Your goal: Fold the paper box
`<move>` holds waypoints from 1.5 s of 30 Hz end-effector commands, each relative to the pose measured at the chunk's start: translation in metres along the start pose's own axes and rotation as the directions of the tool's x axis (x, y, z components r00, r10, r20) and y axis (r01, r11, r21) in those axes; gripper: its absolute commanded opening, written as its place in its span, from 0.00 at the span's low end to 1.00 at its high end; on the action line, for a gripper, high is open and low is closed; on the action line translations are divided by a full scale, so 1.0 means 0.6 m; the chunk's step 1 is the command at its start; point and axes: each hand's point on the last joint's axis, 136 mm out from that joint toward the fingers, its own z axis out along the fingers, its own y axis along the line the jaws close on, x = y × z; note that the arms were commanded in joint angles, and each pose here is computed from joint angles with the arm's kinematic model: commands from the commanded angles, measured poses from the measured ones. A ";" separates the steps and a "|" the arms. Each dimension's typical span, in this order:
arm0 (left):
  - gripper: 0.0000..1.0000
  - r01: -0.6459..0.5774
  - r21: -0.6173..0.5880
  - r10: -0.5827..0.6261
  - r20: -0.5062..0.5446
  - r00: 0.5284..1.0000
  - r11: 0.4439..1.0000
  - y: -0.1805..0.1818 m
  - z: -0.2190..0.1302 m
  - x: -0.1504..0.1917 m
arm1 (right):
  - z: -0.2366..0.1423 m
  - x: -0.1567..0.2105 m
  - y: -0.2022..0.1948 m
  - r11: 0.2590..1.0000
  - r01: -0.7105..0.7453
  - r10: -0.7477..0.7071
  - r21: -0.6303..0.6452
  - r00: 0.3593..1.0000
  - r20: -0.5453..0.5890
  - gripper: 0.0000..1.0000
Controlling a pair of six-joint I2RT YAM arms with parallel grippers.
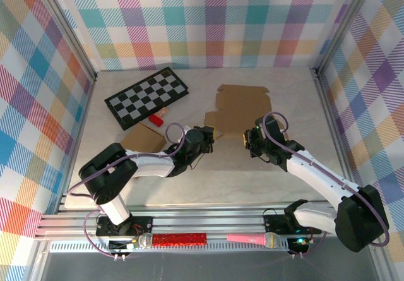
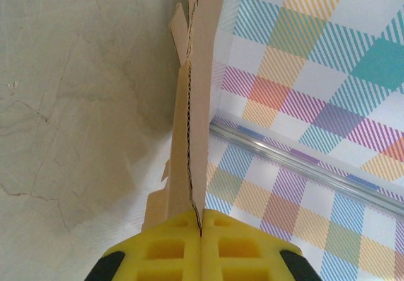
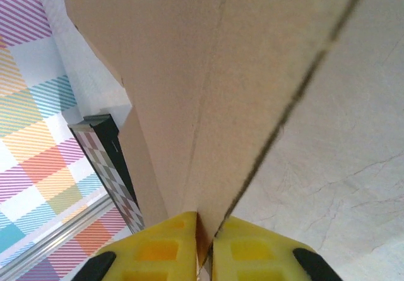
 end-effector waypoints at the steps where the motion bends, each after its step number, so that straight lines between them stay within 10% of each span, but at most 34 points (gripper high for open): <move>1: 0.00 0.019 0.021 -0.018 -0.029 0.999 1.000 -0.014 -0.017 0.018 | -0.011 -0.007 0.030 0.998 0.044 -0.043 -0.040 0.999 0.012 0.09; 10: 0.52 -0.157 -0.127 0.134 -0.173 0.976 0.980 -0.037 -0.053 0.047 | -0.050 -0.010 0.134 0.973 0.208 -0.213 -0.101 0.976 -0.038 0.00; 19: 0.53 -0.551 -0.277 0.510 -0.210 0.834 0.787 -0.101 -0.159 -0.009 | -0.127 0.011 0.241 0.924 0.356 -0.368 -0.140 0.926 -0.079 0.00; 32: 0.48 -0.660 -0.287 0.667 -0.088 0.739 0.694 -0.218 -0.263 -0.109 | -0.272 0.055 0.268 0.904 0.412 -0.427 -0.115 0.888 -0.169 0.00; 45: 0.47 -0.641 -0.324 0.621 -0.177 0.764 0.696 -0.196 -0.275 -0.124 | -0.051 0.053 0.319 0.965 0.256 -0.234 0.054 0.937 -0.260 0.00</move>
